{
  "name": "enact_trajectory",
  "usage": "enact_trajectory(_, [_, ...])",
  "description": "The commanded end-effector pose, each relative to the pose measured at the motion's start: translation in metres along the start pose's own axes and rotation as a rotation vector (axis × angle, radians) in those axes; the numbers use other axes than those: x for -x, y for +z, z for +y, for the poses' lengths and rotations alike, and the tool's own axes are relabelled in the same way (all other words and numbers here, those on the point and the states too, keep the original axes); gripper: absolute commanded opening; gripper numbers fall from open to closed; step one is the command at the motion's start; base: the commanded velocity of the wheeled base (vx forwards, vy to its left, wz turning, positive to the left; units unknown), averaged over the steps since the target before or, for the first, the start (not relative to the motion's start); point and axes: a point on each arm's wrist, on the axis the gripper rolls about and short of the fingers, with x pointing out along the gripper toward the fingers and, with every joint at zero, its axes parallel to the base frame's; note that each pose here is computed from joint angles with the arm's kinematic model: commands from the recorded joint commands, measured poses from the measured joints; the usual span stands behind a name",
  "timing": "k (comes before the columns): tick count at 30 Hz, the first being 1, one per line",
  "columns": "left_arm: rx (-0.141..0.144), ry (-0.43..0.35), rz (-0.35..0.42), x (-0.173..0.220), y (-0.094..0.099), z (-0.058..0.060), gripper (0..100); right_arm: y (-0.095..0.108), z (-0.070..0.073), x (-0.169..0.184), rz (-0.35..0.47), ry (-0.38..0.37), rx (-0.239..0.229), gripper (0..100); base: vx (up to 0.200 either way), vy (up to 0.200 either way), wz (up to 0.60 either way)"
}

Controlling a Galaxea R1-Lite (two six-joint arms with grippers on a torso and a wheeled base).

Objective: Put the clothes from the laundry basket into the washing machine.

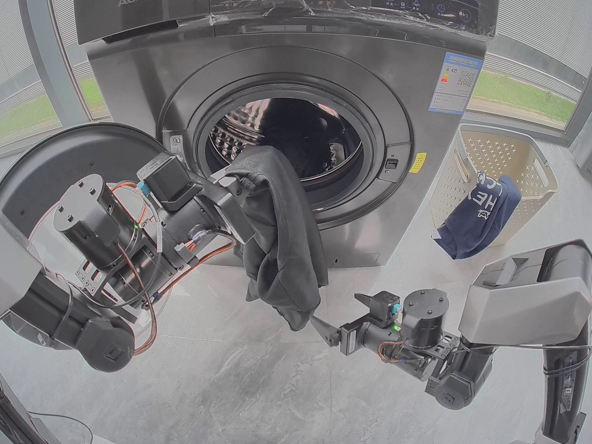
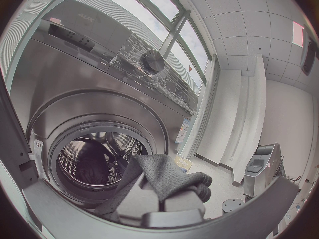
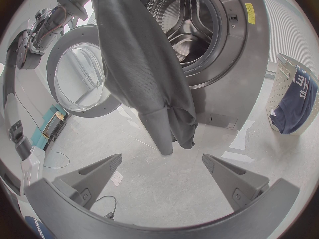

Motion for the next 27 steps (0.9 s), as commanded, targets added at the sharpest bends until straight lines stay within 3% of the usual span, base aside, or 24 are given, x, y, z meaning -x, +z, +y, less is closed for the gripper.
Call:
enact_trajectory(1, [0.0,-0.004,-0.005,0.002,0.003,-0.001,0,0.022,0.001,-0.021,-0.121,0.01,-0.005,100,0.0,0.0,0.0])
enact_trajectory(9, [-0.003,-0.005,-0.003,0.003,0.003,-0.002,0,0.038,0.002,-0.047,-0.229,0.02,0.006,100,0.0,0.0,0.0])
enact_trajectory(14, [-0.005,-0.007,-0.005,0.003,0.004,-0.002,0,0.034,0.006,-0.057,-0.234,0.092,0.023,100,0.0,0.0,0.0])
enact_trajectory(20, [-0.003,-0.021,-0.007,0.005,0.006,-0.007,0,0.027,0.009,-0.077,-0.261,0.101,0.033,100,0.0,0.0,0.0])
enact_trajectory(27, [0.002,-0.033,-0.009,0.006,0.007,-0.011,0,0.033,-0.005,-0.096,-0.319,0.06,0.03,100,0.0,0.0,0.0])
